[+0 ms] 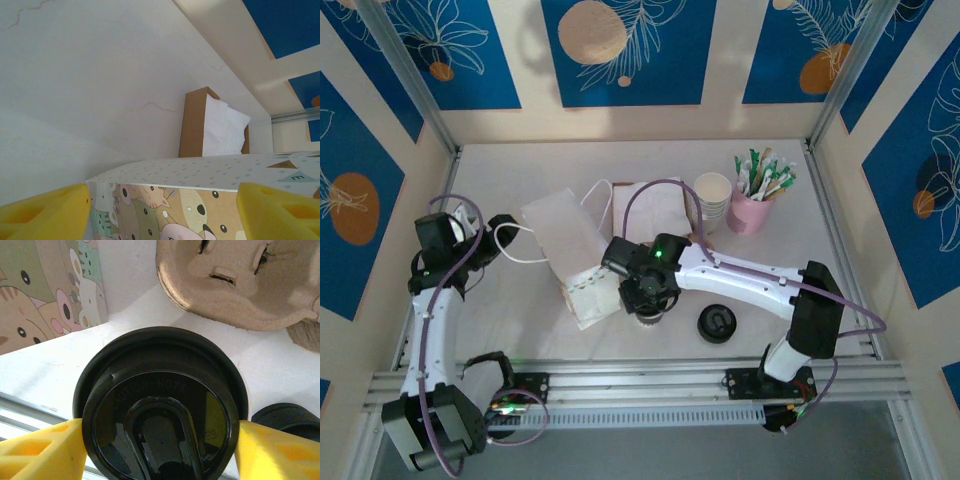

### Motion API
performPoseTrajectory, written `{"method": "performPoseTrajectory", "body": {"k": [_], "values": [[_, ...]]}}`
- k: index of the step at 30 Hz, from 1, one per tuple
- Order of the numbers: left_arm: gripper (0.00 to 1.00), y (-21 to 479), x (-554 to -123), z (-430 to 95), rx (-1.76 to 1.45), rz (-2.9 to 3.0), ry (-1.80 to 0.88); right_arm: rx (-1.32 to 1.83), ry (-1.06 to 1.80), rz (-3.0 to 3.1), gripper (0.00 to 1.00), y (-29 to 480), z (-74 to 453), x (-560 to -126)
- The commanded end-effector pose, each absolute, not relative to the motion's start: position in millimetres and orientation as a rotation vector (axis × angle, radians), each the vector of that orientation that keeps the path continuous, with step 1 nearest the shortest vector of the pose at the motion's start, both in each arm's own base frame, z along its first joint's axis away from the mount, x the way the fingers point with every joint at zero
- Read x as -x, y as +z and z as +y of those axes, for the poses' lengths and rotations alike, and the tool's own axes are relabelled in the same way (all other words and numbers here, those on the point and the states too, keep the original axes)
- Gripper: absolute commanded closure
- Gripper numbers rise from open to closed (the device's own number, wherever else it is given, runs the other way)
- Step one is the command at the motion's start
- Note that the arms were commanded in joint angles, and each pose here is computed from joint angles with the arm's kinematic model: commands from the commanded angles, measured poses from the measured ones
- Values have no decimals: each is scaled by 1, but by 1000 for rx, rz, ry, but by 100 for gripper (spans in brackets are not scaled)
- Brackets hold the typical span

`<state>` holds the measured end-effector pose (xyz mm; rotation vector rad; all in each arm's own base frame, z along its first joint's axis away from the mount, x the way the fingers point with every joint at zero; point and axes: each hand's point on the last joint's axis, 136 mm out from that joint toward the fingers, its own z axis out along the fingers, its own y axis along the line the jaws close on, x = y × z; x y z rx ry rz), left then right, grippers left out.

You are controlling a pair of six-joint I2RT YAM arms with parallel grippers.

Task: Pack the takeout coffee

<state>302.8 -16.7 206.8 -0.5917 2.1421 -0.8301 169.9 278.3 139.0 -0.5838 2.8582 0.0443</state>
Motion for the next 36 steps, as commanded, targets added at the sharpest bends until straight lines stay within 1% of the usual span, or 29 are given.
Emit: {"method": "performPoseTrajectory", "body": {"k": [1, 8, 28, 36], "values": [[23, 204, -300, -19, 577, 2153, -820, 570, -17, 2883, 28, 137, 268, -168], [23, 204, -300, -18, 577, 2154, -815, 603, -47, 2845, 28, 151, 269, -170], [23, 204, -300, -19, 577, 2155, -823, 577, 22, 2913, 27, 131, 273, -164], [23, 204, -300, -19, 579, 2154, -823, 582, -41, 2903, 27, 135, 267, -165]]}}
